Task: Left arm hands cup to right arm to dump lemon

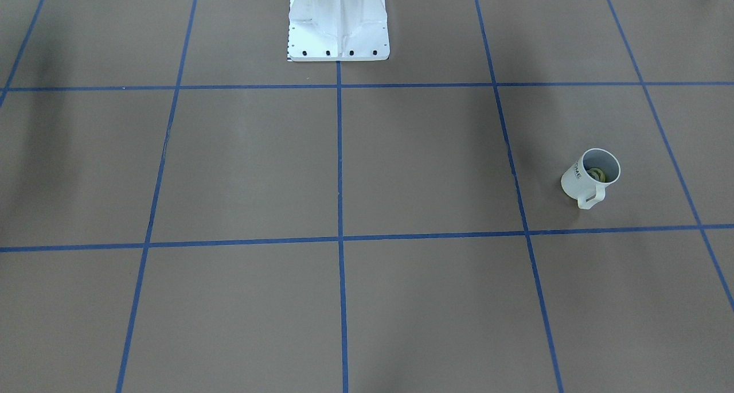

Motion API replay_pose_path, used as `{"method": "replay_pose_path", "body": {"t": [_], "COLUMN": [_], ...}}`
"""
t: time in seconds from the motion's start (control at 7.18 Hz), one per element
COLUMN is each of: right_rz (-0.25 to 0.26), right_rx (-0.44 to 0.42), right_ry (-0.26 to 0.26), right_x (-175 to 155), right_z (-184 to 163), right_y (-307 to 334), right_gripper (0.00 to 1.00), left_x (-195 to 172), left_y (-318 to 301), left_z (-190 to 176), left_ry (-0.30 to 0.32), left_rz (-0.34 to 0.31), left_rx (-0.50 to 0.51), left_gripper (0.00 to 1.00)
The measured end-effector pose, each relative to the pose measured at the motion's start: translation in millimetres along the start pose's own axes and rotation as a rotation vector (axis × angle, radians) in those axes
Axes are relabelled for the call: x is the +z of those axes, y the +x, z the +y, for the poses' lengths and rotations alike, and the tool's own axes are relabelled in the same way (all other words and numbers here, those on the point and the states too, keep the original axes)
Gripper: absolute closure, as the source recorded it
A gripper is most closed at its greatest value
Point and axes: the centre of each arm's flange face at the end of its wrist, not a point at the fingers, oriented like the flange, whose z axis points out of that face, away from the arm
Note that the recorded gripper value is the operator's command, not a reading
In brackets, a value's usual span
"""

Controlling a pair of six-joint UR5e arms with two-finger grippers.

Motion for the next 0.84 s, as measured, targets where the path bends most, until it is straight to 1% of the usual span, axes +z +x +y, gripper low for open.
{"method": "replay_pose_path", "body": {"t": [0.14,0.42,0.56,0.84], "right_rz": [0.006,0.026,0.028,0.021], "right_rx": [-0.020,-0.063,-0.070,-0.088], "right_ry": [0.039,0.127,0.161,0.234], "right_x": [-16.8,-51.4,-62.8,-72.8], "right_z": [-9.5,-49.0,-62.7,-74.7], "right_y": [-9.2,-25.6,-30.5,-36.7], "right_gripper": [0.00,0.00,0.00,0.00], "left_x": [-5.3,-19.3,-24.5,-29.0], "left_y": [5.0,18.2,23.6,33.4], "left_z": [-4.7,-22.4,-29.1,-37.9], "left_ry": [0.028,0.145,0.188,0.230], "left_rz": [0.000,-0.005,0.000,0.040], "left_rx": [0.022,0.129,0.171,0.224], "left_gripper": [0.00,0.00,0.00,0.00]}}
